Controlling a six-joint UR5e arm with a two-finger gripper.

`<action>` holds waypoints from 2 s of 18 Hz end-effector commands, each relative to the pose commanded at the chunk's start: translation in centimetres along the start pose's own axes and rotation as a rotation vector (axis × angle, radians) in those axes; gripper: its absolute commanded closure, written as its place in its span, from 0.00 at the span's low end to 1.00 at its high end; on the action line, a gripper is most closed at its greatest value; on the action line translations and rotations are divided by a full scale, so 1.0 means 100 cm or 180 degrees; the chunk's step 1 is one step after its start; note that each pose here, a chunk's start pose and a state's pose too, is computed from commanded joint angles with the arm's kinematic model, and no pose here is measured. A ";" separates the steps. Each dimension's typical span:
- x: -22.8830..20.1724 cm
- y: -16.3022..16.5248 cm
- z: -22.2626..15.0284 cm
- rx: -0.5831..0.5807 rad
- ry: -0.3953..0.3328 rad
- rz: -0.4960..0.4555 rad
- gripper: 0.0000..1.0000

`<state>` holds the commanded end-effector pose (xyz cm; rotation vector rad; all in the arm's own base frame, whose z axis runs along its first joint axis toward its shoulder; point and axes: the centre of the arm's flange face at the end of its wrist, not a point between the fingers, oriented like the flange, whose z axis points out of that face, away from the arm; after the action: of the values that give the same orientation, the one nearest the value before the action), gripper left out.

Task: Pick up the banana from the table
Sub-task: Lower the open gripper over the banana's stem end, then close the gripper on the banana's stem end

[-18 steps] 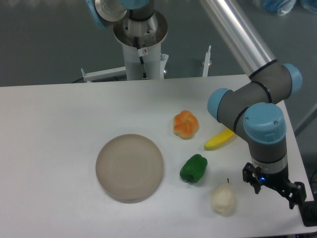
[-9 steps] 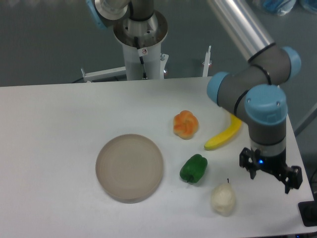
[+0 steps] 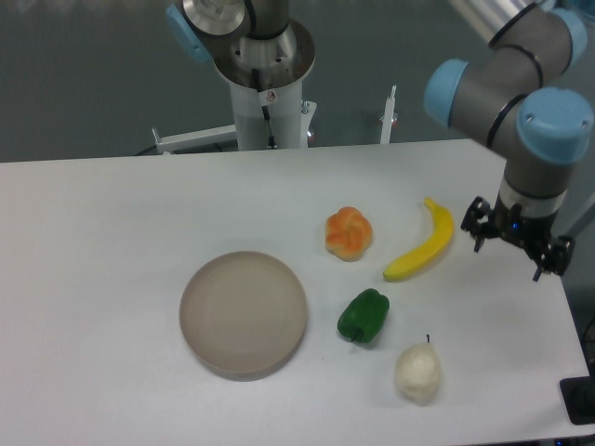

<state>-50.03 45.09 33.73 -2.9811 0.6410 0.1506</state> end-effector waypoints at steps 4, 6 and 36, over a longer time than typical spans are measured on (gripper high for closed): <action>0.028 0.010 0.037 -0.0021 0.0173 -0.0034 0.00; 0.044 0.028 0.052 0.0005 0.0176 -0.0132 0.00; 0.094 0.024 0.141 0.0089 0.0194 0.0153 0.57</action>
<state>-43.61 40.62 18.49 -2.9550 0.7156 0.0540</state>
